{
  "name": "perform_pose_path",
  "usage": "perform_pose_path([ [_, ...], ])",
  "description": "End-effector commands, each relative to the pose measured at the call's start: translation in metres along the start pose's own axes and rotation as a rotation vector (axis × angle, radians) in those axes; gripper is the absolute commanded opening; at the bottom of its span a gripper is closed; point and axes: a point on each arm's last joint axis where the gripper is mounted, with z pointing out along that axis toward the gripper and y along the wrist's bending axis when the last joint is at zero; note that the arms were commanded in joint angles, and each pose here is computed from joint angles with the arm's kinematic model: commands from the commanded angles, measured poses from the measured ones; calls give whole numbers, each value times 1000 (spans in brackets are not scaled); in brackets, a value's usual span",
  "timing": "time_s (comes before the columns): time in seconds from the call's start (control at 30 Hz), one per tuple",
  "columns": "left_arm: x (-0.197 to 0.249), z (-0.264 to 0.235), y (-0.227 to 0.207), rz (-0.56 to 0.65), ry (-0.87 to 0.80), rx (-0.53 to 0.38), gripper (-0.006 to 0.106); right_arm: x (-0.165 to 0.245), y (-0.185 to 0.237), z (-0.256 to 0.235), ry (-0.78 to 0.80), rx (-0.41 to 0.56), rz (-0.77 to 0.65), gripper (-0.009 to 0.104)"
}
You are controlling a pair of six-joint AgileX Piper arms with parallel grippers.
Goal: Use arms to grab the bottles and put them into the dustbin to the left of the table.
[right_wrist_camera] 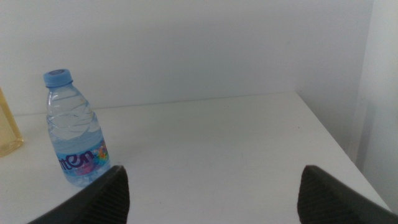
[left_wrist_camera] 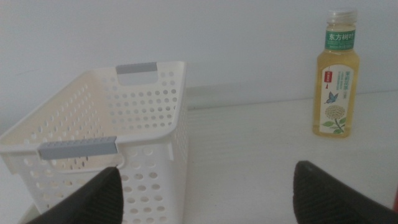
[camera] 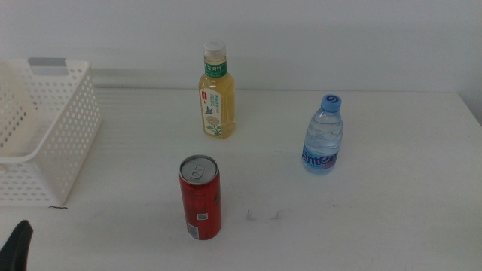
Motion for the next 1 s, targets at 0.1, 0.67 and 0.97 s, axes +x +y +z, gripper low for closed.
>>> perform_pose_path([
  [0.1, 0, 4, -6, -54, 24, 103, 94, 0, -1, 0, -9, 8, -14, 88],
  [0.67, 14, 68, -78, 19, 93, 578, 94, 0, -1, 0, -9, 8, -14, 88],
  [0.97, 25, 73, -84, -14, 154, 605, 94, 0, -1, 0, -9, 8, -14, 88],
])
